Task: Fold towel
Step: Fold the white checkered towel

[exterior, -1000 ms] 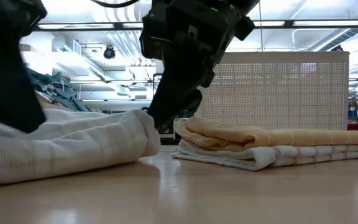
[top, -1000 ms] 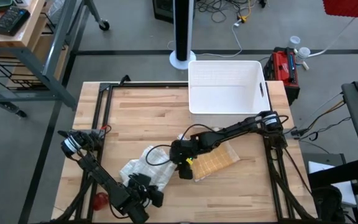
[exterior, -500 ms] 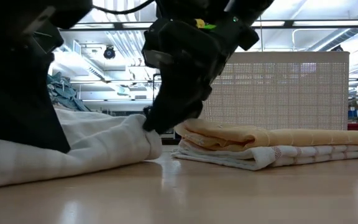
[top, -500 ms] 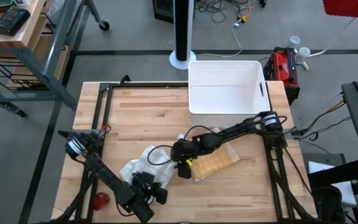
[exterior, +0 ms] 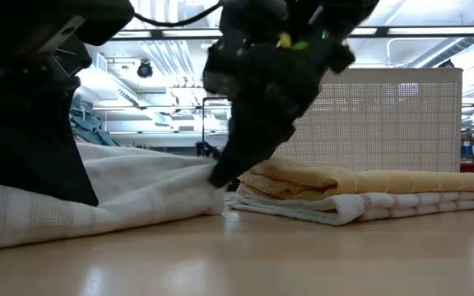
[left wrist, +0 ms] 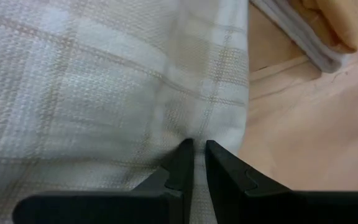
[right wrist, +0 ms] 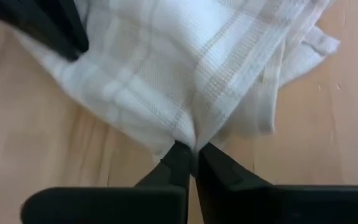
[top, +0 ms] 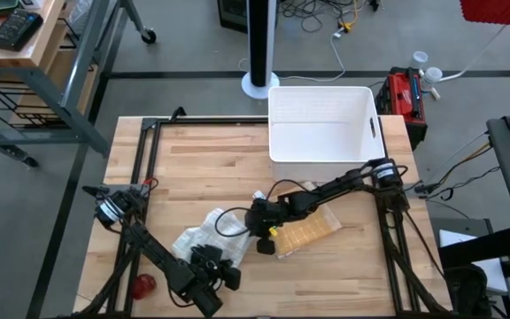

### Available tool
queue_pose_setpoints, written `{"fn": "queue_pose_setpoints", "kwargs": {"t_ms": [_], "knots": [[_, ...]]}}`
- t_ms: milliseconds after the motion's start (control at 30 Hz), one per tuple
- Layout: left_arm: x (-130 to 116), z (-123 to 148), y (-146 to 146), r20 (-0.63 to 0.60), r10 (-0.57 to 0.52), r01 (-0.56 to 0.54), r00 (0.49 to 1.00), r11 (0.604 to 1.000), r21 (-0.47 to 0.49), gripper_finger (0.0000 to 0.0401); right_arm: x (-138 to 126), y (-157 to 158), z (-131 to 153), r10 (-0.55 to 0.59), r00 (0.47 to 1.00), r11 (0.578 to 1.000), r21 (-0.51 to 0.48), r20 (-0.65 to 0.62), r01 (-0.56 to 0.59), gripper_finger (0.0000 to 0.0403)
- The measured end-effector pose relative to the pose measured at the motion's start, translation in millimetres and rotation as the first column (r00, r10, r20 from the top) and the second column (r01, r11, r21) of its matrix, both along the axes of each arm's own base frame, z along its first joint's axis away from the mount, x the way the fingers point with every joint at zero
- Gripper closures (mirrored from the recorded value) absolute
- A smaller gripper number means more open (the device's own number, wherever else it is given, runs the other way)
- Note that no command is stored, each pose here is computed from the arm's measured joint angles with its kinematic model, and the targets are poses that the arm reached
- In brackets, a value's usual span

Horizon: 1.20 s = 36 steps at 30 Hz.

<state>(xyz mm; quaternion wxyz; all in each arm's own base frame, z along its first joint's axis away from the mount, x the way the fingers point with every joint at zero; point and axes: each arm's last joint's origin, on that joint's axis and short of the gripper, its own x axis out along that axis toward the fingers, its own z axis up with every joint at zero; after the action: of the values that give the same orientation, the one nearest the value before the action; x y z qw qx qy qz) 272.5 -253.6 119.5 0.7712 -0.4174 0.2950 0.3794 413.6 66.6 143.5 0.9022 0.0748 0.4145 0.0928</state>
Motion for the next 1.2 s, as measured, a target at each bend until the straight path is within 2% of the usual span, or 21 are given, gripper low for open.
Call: {"fn": "queue_pose_setpoints", "kwargs": {"t_ms": [200,367,533,700,833,933,1067,1133,1200], "knots": [[-7,-1,-8,-0.024,-0.033,0.033,0.999,0.999,-0.026,0.0364,-15,0,27,0.108,0.992,0.992,-0.058,-0.064,-0.112,0.0398],[-9,1,-10,0.014,-0.038,0.038,0.999,0.999,0.003,0.0364,-23,1,43,0.211,0.976,0.978,0.015,-0.062,-0.210,0.0391],[-11,3,-15,-0.023,-0.078,0.077,0.997,0.996,-0.037,0.0364,-31,3,46,0.268,0.957,0.961,0.104,-0.113,-0.257,0.0342],[-10,8,-29,-0.012,-0.263,0.263,0.965,0.965,-0.006,0.0364,-39,2,40,0.262,0.942,0.963,0.114,-0.211,-0.243,0.0284],[-1,28,-44,-0.013,-0.438,0.438,0.899,0.895,0.083,0.0364,-35,2,41,0.230,0.957,0.973,0.075,-0.178,-0.220,0.0258],[3,47,-49,-0.031,-0.470,0.470,0.882,0.873,0.131,0.0364,-29,2,44,0.221,0.969,0.975,0.051,-0.111,-0.217,0.0251],[1,72,-56,-0.069,-0.461,0.466,0.885,0.872,0.150,0.0364,-18,4,52,0.209,0.977,0.976,0.051,0.034,-0.211,0.0250],[-7,85,-56,-0.114,-0.413,0.426,0.904,0.893,0.147,0.0364,-14,4,56,0.195,0.977,0.979,0.035,0.091,-0.199,0.0250],[-20,98,-54,-0.164,-0.319,0.343,0.934,0.927,0.151,0.0364,-11,3,56,0.155,0.982,0.988,0.001,0.111,-0.156,0.0250]]}}
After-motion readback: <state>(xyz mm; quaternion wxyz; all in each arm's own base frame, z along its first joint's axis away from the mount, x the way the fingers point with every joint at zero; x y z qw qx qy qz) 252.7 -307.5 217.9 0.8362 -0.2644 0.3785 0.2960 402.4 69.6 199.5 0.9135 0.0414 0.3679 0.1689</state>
